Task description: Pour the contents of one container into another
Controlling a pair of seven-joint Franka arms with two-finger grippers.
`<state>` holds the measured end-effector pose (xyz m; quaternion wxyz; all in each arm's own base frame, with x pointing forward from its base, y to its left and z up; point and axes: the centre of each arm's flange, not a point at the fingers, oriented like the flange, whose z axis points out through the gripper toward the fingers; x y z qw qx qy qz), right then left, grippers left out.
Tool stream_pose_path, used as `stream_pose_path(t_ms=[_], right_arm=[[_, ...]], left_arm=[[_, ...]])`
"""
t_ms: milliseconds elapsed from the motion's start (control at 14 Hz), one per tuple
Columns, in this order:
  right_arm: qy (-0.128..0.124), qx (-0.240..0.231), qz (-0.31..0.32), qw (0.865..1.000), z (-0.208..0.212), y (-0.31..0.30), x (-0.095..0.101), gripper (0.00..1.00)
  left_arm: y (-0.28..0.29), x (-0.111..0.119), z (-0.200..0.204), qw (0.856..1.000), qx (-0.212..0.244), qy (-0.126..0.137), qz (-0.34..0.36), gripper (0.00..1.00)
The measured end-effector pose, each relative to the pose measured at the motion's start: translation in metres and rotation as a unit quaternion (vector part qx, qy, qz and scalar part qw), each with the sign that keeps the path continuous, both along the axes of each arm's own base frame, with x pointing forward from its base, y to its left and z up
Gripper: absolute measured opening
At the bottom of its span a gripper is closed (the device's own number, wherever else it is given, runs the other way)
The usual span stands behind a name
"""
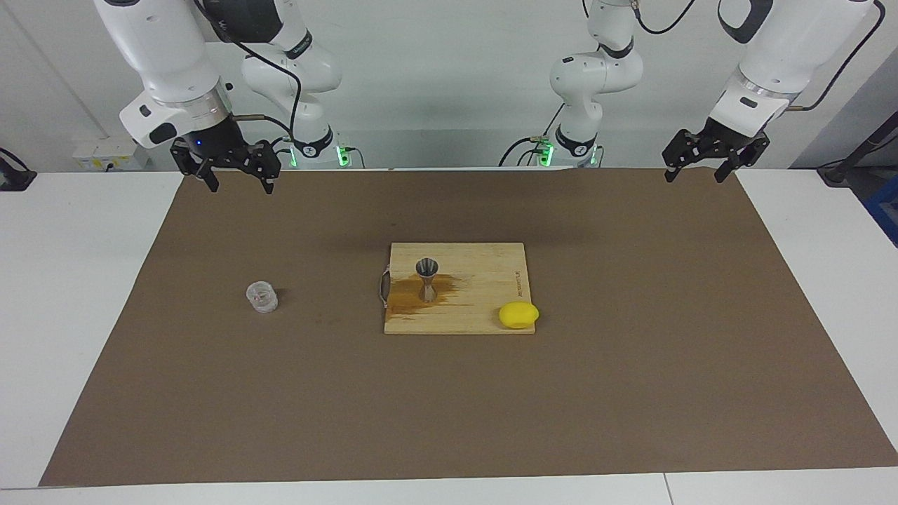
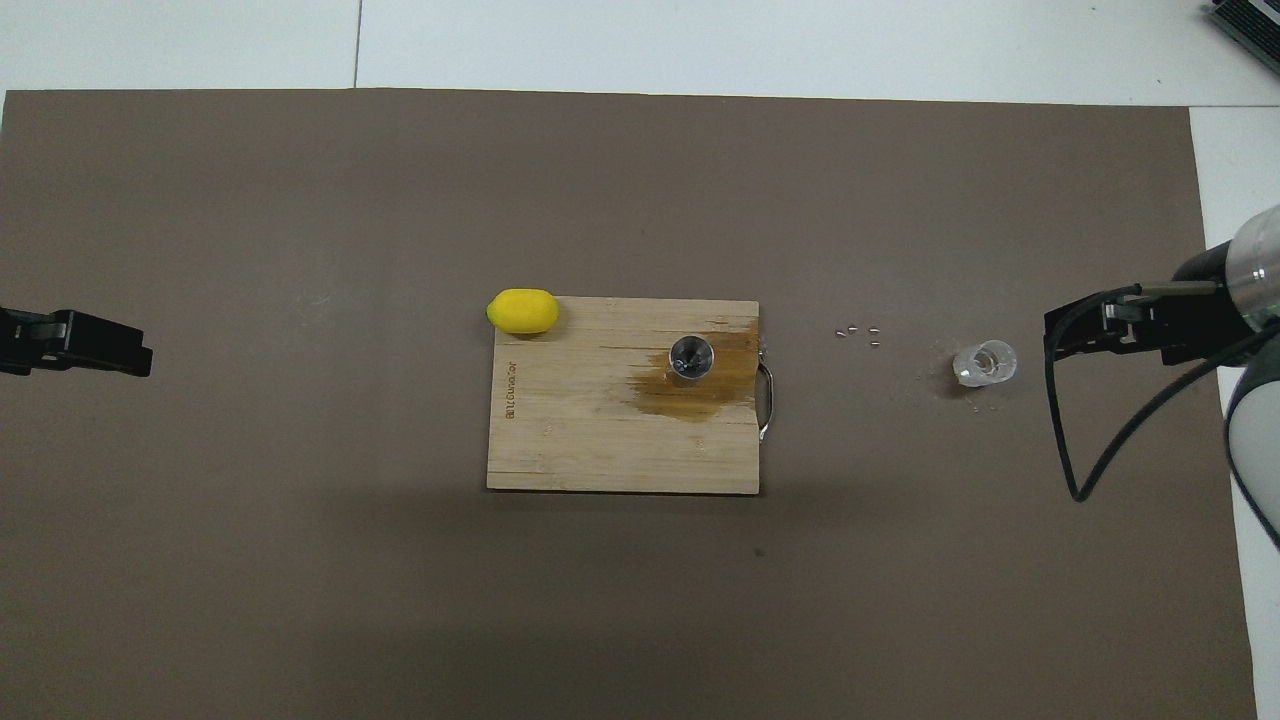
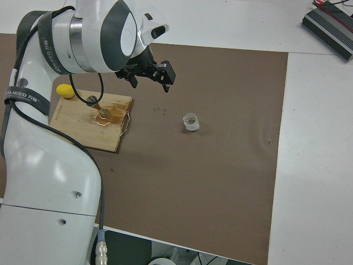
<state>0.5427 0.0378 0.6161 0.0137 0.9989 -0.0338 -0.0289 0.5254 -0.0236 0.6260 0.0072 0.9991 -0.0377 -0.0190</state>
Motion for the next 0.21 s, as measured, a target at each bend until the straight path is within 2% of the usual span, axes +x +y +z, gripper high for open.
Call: stream_pose_path(t_ms=[214], right_arm=[[0.001, -0.001, -0.015, 1.000, -0.0014, 0.0009, -0.0002, 1.00]], left_arm=[[0.0000, 0.0000, 0.0000, 1.000, 0.000, 0.000, 0.000, 1.00]])
